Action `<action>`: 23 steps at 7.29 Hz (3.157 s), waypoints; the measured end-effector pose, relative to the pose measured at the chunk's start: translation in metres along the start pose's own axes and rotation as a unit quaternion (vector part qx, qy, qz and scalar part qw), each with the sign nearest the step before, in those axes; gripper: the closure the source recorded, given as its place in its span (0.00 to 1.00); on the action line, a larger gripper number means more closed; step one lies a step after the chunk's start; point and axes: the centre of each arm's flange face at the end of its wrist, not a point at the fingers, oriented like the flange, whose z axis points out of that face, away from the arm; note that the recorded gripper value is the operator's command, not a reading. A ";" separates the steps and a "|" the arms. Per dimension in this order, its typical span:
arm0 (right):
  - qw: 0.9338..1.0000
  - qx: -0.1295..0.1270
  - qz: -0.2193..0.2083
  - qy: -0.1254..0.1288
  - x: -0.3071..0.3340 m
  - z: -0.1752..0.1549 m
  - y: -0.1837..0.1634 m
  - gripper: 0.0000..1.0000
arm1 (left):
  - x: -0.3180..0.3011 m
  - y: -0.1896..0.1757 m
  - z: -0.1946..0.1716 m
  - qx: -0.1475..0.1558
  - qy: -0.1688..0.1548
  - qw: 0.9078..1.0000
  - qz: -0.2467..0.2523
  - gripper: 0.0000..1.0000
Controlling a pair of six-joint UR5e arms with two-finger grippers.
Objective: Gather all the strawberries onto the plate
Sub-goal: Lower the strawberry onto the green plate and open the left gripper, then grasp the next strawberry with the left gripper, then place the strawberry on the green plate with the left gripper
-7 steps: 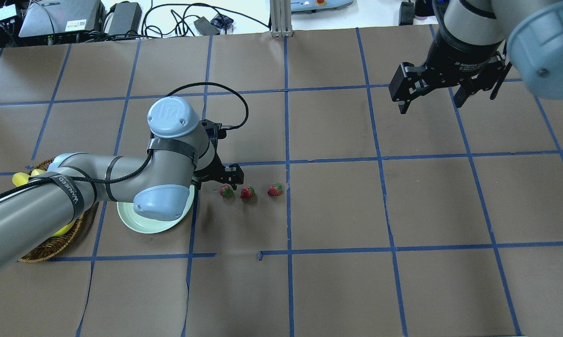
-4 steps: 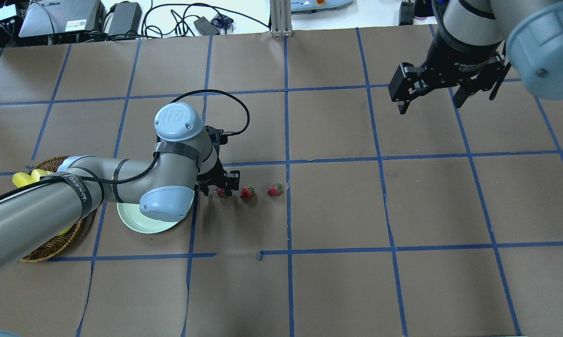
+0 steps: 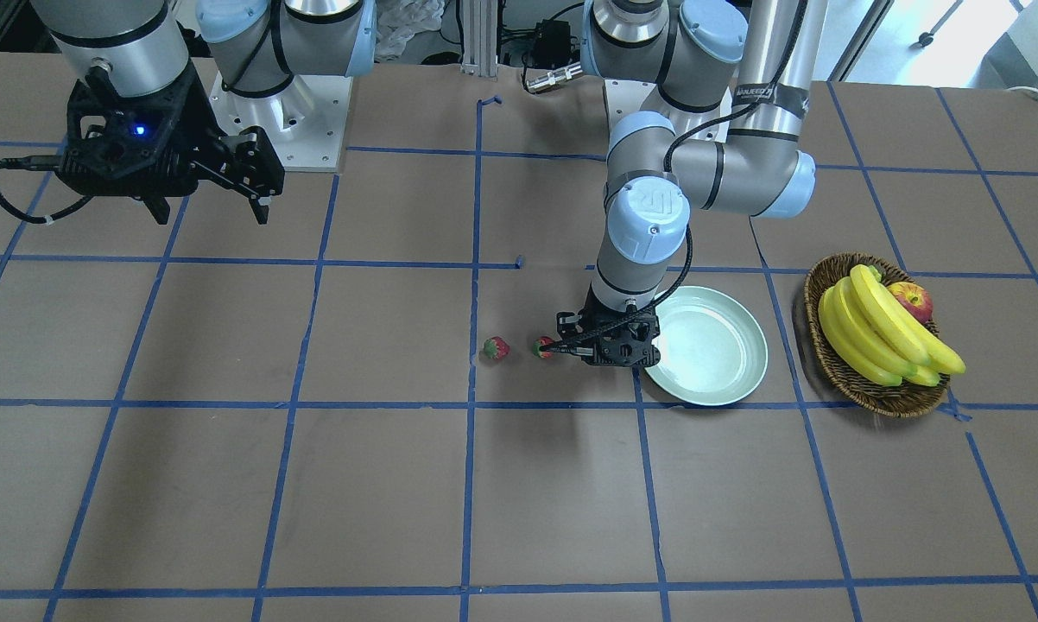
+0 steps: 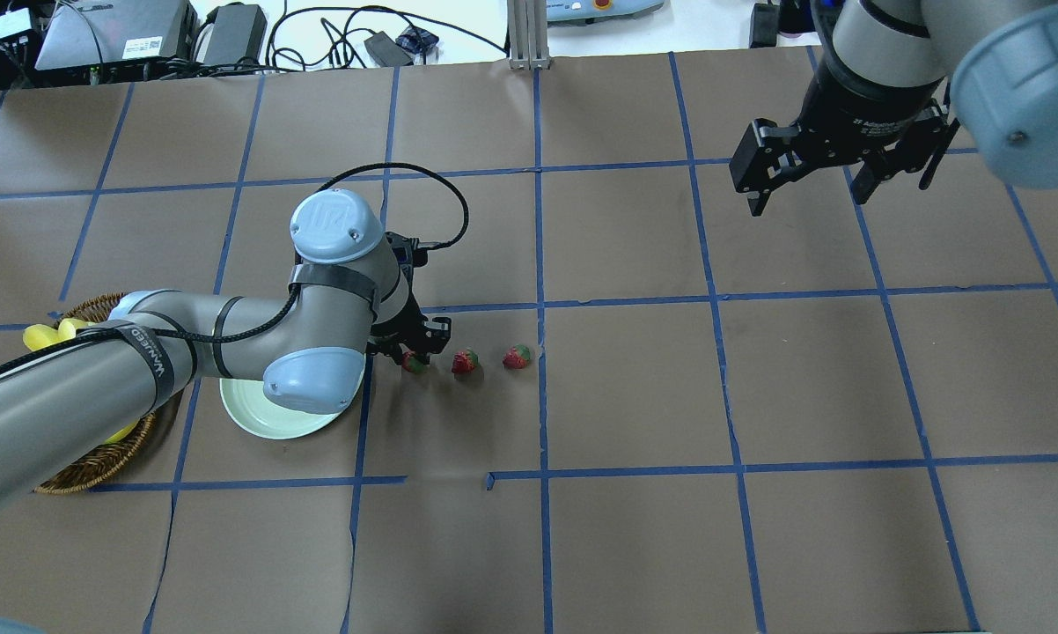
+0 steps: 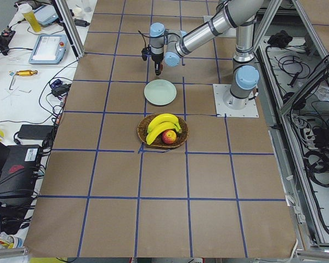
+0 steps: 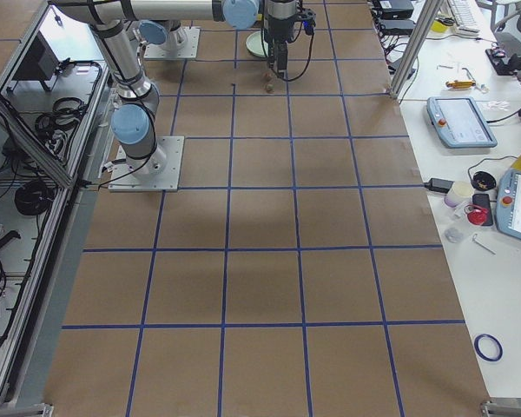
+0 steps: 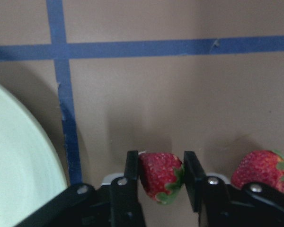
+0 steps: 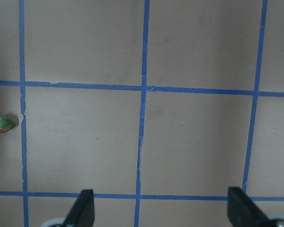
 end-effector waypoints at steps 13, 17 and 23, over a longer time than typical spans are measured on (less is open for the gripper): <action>1.000 -0.005 -0.001 -0.001 -0.001 0.004 0.001 0.00 | 0.071 0.006 0.006 0.008 0.009 0.999 -0.034 0.44; 1.000 -0.005 0.000 -0.001 -0.001 0.004 0.001 0.00 | 0.076 0.008 0.031 -0.008 -0.010 1.000 -0.021 0.93; 1.000 -0.005 -0.001 -0.001 -0.002 0.004 0.001 0.00 | -0.088 -0.030 -0.016 -0.037 -0.048 0.998 0.007 0.52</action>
